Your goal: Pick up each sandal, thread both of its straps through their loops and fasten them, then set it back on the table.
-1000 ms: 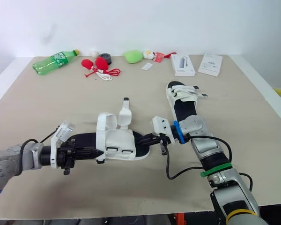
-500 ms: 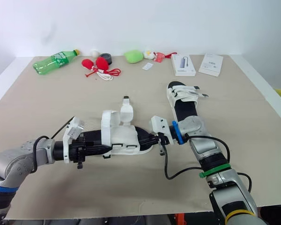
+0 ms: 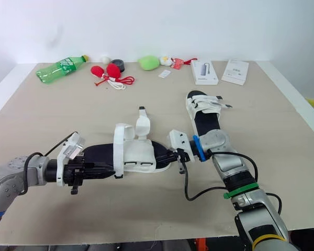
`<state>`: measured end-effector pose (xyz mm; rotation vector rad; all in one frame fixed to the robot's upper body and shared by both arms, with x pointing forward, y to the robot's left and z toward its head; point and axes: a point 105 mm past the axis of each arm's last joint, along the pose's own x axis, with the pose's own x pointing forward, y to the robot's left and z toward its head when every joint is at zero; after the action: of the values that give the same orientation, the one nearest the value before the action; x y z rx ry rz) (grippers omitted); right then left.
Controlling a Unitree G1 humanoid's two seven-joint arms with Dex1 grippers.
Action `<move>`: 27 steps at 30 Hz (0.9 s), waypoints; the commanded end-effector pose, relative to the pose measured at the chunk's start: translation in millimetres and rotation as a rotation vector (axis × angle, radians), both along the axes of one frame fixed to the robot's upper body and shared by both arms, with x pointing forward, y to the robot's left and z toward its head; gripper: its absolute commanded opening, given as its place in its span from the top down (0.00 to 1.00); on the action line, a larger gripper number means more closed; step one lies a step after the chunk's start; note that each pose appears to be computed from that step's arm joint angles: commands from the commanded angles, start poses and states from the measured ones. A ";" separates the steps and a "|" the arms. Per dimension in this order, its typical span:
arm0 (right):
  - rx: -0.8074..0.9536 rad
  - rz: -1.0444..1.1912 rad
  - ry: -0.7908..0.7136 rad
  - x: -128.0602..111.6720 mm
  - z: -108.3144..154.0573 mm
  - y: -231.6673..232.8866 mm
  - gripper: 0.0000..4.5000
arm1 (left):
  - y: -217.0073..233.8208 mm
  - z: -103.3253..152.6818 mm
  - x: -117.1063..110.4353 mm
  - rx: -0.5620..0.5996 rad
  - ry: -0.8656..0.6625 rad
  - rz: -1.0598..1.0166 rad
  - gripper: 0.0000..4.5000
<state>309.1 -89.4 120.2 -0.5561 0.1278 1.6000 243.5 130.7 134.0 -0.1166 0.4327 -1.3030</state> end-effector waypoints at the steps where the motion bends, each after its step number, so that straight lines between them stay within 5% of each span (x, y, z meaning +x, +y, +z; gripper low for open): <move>1: -0.001 0.017 -0.027 -2.3 3.6 0.7 1.00 | -8.5 5.6 -3.4 -0.009 -0.040 -0.029 0.82; 5: -0.006 0.015 -0.024 -2.6 2.7 -0.7 1.00 | -12.1 1.8 -2.9 -0.005 -0.041 -0.031 0.82; 8: -0.010 0.014 -0.022 -2.6 2.4 -1.4 1.00 | -15.1 1.1 -1.9 -0.009 -0.050 -0.037 0.99; 14: -0.013 0.014 -0.021 -2.9 2.1 -2.2 1.00 | -14.8 3.3 -2.7 -0.037 -0.025 -0.038 0.99; 22: -0.011 0.010 -0.024 -2.6 2.8 -2.9 1.00 | -0.1 59.6 11.7 -0.319 0.105 -0.028 0.99; 27: -0.012 0.005 -0.026 -2.0 3.0 -3.1 1.00 | -9.3 70.5 32.6 -0.365 0.095 0.029 0.99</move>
<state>308.2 -92.2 119.7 -0.5614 0.1327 1.5962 259.2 127.6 187.6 -0.4485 0.3349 -1.3742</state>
